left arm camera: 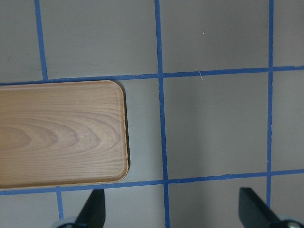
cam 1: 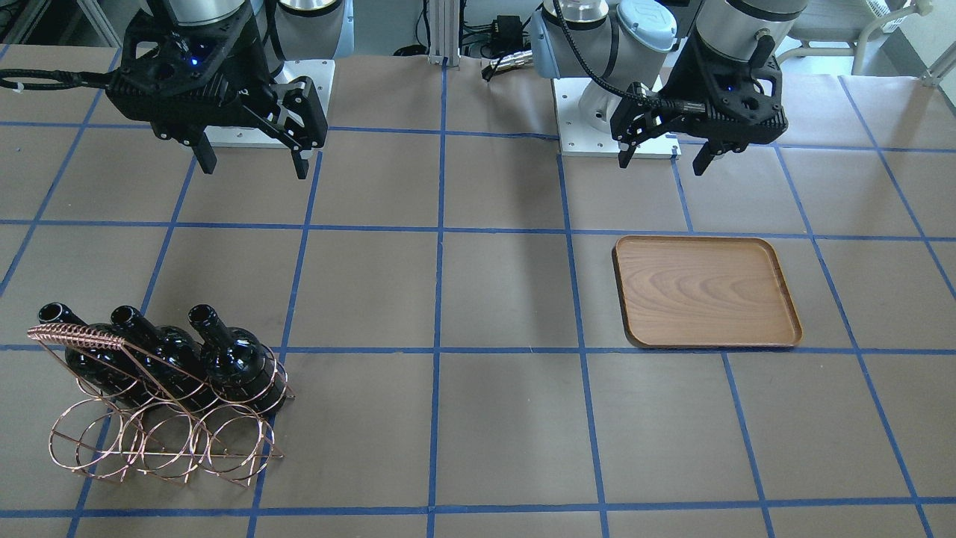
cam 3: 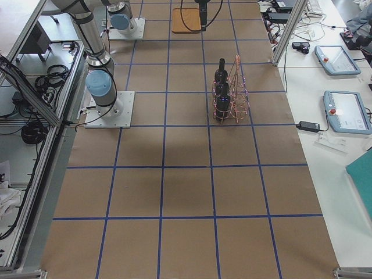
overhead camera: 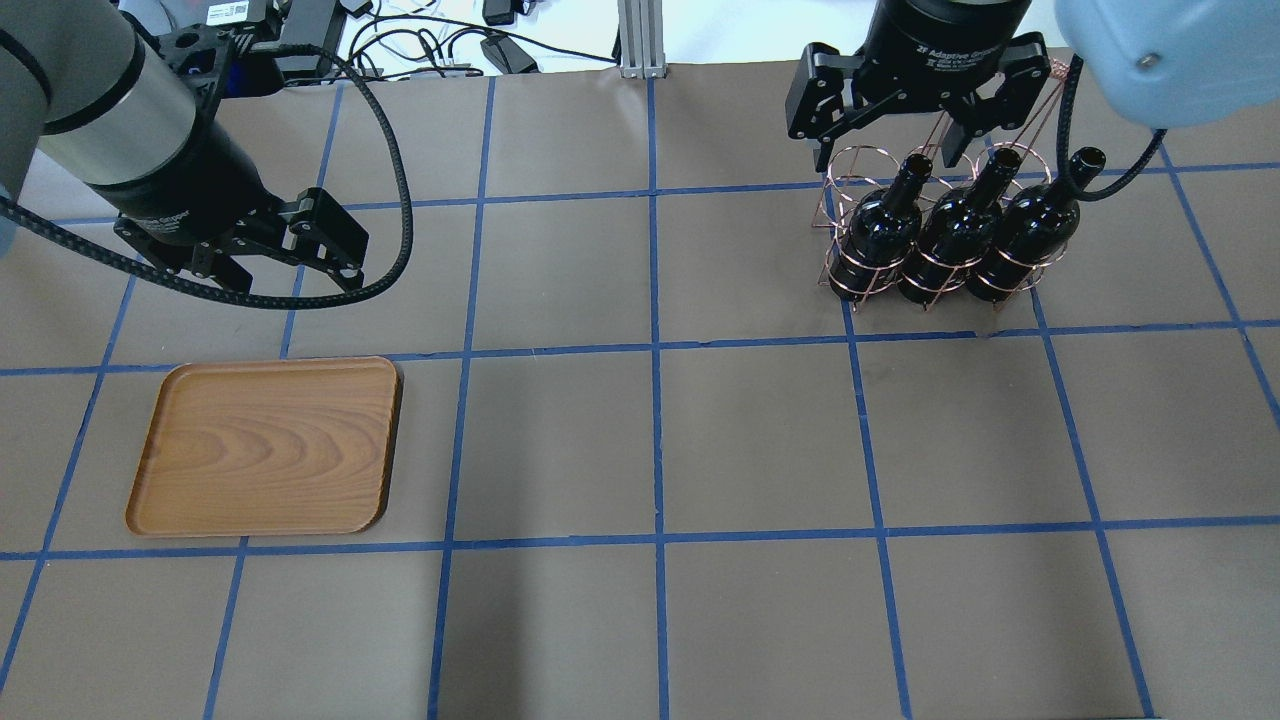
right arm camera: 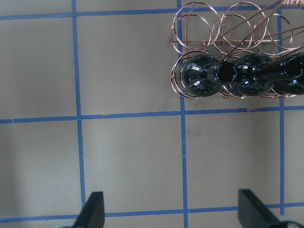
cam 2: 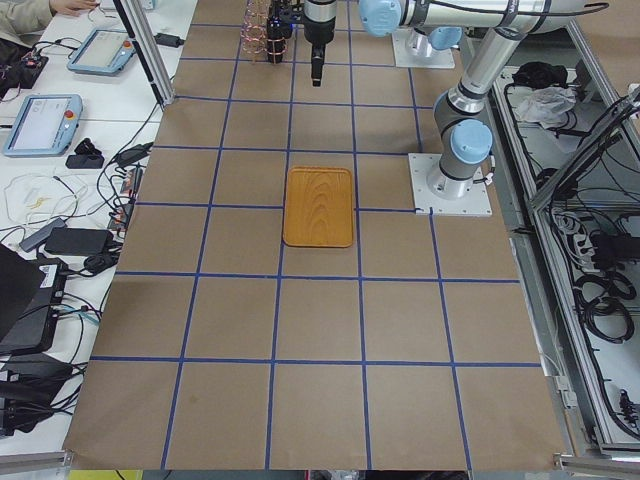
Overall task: Take wine from basket and place on tray
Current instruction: 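Lower the right gripper over the middle wine bottle in the copper rack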
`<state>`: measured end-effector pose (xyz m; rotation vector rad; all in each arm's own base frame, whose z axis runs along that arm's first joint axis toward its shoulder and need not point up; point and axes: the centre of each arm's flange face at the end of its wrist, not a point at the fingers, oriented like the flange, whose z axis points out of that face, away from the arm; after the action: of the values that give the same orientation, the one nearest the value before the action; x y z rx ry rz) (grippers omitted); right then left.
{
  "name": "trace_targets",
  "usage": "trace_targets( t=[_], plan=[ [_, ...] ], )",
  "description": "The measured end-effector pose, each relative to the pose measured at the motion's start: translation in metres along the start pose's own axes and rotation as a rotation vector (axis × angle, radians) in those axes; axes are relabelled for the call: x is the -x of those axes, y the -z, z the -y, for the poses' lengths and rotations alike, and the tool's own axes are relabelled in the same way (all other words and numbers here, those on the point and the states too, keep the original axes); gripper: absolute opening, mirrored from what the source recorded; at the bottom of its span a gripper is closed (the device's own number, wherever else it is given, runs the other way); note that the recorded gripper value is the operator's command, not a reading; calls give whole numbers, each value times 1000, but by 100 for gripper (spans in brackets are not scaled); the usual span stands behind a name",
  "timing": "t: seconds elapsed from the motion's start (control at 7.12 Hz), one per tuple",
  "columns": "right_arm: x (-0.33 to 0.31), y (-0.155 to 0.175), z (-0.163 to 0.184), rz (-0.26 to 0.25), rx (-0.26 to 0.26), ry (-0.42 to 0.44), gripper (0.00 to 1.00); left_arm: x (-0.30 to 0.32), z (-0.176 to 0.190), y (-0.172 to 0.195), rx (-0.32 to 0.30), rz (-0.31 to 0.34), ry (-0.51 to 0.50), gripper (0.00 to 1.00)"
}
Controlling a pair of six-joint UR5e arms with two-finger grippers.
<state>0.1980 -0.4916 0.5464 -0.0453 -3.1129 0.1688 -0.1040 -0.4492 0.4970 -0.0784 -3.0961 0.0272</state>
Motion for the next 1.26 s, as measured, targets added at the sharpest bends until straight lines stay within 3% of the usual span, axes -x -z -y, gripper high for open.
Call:
trace_targets(
  t=[0.42,0.7,0.98,1.26],
  plan=[
    [-2,-2,1,-4,5,4,100,1,-5,4,11,8,1,100],
    [-31,-7,13,-15,10,59,100,1,-6,6,15,11,1,100],
    [-100,-30,37,-21,42,64,100,2,-9,8,13,19,0,100],
    [-131,-73,62,-17,64,55,100,1,-12,6,22,25,4,100]
  ],
)
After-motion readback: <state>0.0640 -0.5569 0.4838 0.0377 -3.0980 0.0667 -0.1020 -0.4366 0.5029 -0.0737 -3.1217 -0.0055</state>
